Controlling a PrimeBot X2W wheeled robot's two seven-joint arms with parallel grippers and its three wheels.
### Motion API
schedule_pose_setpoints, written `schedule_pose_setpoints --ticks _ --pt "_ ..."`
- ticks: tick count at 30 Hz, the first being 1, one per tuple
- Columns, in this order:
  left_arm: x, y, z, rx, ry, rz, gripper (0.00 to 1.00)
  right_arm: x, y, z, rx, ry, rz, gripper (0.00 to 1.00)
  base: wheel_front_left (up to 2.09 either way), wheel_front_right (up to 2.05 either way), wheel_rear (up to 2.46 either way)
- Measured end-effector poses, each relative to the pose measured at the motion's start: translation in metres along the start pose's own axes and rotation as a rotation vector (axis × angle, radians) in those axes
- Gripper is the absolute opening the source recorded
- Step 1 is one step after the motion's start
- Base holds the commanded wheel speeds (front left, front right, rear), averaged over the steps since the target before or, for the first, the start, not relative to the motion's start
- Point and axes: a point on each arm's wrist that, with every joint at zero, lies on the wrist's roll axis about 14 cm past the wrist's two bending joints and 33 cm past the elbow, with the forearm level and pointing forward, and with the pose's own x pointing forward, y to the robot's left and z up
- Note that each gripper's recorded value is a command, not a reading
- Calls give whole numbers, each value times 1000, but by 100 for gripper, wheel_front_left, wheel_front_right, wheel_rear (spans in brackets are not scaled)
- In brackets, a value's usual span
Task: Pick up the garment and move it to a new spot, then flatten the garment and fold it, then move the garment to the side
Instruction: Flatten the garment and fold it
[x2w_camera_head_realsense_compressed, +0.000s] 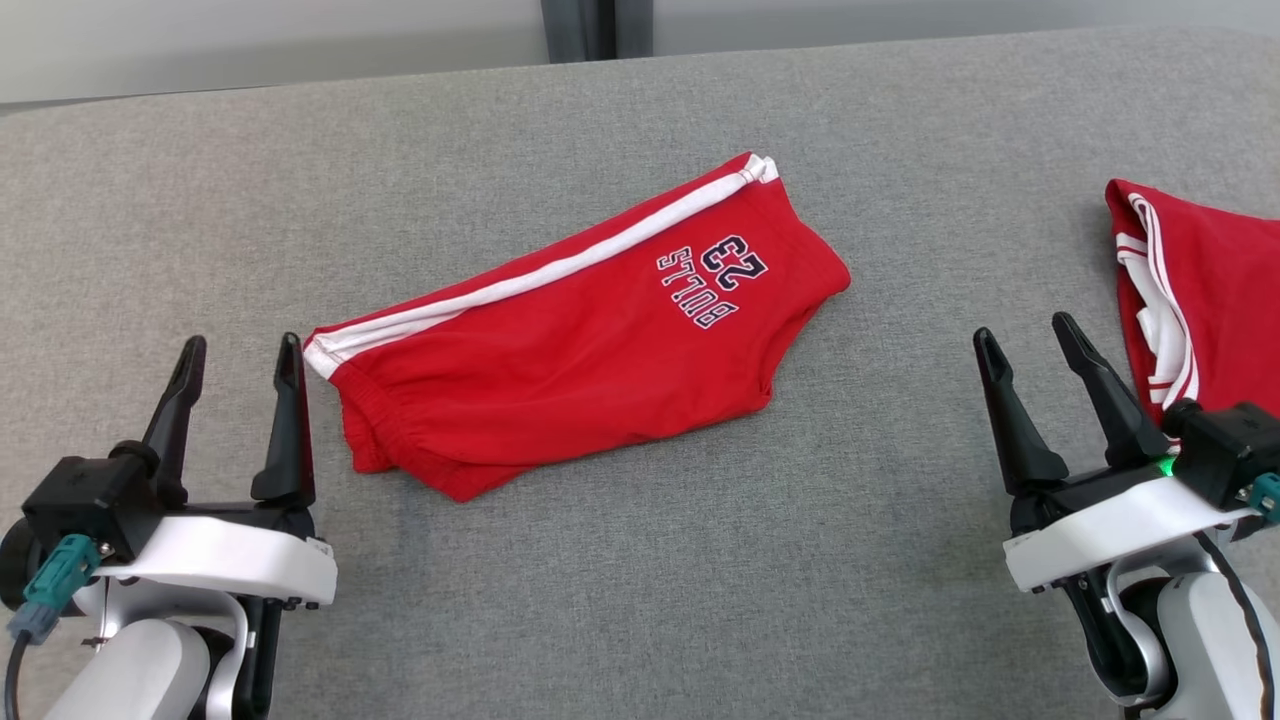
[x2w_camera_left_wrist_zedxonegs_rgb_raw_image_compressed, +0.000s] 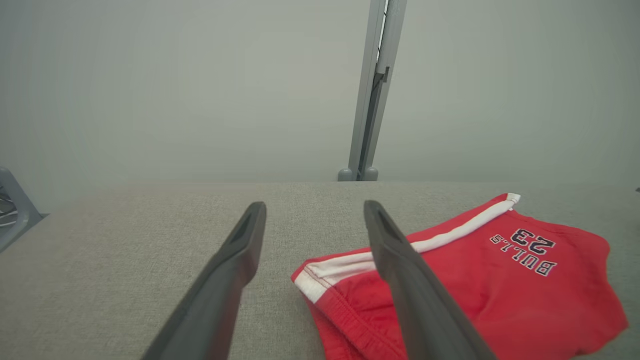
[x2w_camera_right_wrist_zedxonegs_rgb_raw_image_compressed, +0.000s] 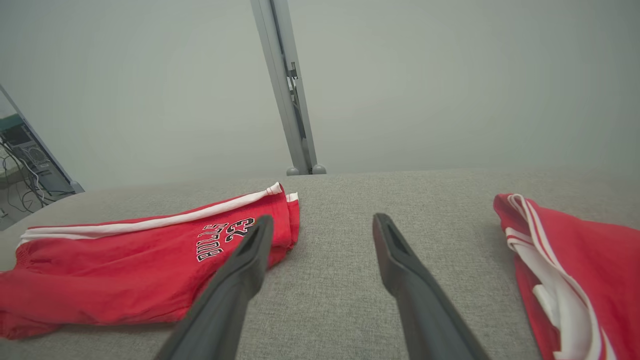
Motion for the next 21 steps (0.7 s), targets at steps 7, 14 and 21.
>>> schedule_pose_setpoints --ticks 7,14,21 --pt "0 3 14 -14 -65 3 100 2 4 0 -6 10 11 100 0 0 0" --pt "-3 9 20 -24 -91 6 100 12 0 -6 0 40 7 100 0 0 0" --pt "4 13 30 -1 -125 -5 100 56 13 -19 5 81 65 100 0 0 0"
